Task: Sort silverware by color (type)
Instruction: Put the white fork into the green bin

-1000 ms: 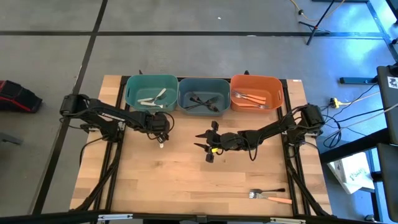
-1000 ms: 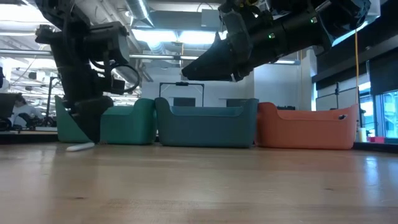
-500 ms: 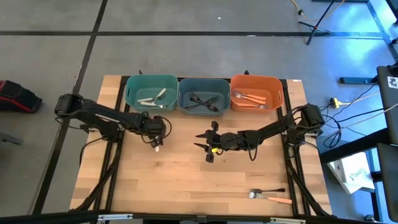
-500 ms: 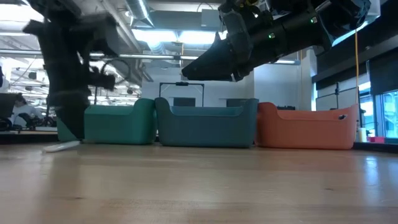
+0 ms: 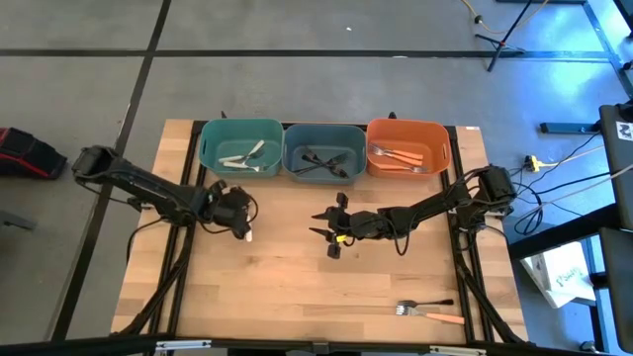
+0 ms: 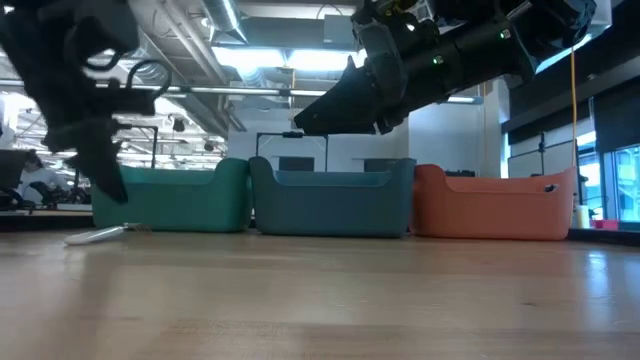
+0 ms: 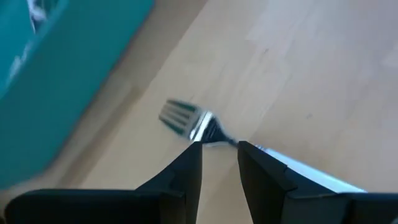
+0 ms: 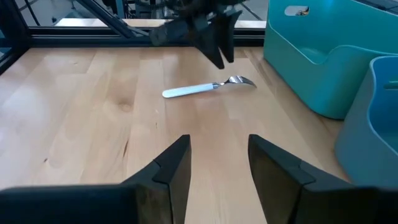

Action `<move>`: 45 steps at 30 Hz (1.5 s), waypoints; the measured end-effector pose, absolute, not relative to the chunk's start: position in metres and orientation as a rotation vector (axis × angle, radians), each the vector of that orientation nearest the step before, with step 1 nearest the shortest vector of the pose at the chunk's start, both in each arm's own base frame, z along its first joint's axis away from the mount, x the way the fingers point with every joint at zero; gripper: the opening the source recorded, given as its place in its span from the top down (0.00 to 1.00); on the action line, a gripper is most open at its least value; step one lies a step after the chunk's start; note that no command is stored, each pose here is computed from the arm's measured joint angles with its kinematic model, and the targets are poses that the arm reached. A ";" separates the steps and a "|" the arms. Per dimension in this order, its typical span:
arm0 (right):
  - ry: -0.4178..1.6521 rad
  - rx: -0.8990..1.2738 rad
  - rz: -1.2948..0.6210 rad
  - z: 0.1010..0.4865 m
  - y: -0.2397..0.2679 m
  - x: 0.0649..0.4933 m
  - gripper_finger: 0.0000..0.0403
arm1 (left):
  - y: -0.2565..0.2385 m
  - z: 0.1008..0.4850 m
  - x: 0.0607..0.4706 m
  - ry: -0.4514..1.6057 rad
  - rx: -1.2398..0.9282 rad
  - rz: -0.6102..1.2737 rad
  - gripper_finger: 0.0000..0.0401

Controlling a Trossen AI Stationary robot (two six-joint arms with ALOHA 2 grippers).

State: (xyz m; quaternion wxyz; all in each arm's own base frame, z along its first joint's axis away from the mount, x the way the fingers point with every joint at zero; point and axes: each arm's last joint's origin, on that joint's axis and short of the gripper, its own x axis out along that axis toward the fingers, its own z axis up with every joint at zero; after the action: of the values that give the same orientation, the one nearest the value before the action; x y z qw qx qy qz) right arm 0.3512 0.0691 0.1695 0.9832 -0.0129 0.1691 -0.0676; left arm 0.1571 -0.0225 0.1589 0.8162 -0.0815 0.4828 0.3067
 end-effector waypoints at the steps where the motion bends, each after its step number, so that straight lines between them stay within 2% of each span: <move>1: 0.340 -0.027 -0.136 0.170 0.069 0.351 0.63 | -0.022 0.155 0.155 1.030 -0.194 0.667 0.75; 13: 0.323 -0.045 -0.140 0.171 0.069 0.352 0.63 | -0.014 0.145 0.159 0.984 -0.331 0.688 0.75; 23: 0.331 -0.048 -0.140 0.171 0.069 0.352 0.63 | -0.010 0.136 0.163 1.036 -0.410 0.716 0.52; 29: 0.329 -0.048 -0.140 0.171 0.069 0.352 0.63 | -0.010 0.127 0.170 1.030 -0.395 0.757 0.48; 36: 0.329 -0.048 -0.140 0.171 0.069 0.352 0.63 | -0.011 0.115 0.178 1.069 -0.357 0.766 0.54; 45: 0.329 -0.049 -0.140 0.171 0.069 0.352 0.63 | -0.012 0.114 0.179 1.086 -0.288 0.706 0.81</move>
State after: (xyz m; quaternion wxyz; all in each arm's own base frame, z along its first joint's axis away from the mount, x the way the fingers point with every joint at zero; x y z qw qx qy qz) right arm 0.3516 0.0691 0.1707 0.9837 -0.0243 0.1638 -0.0695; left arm 0.1791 -0.0117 0.1143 0.7878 -0.1335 0.5040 0.3278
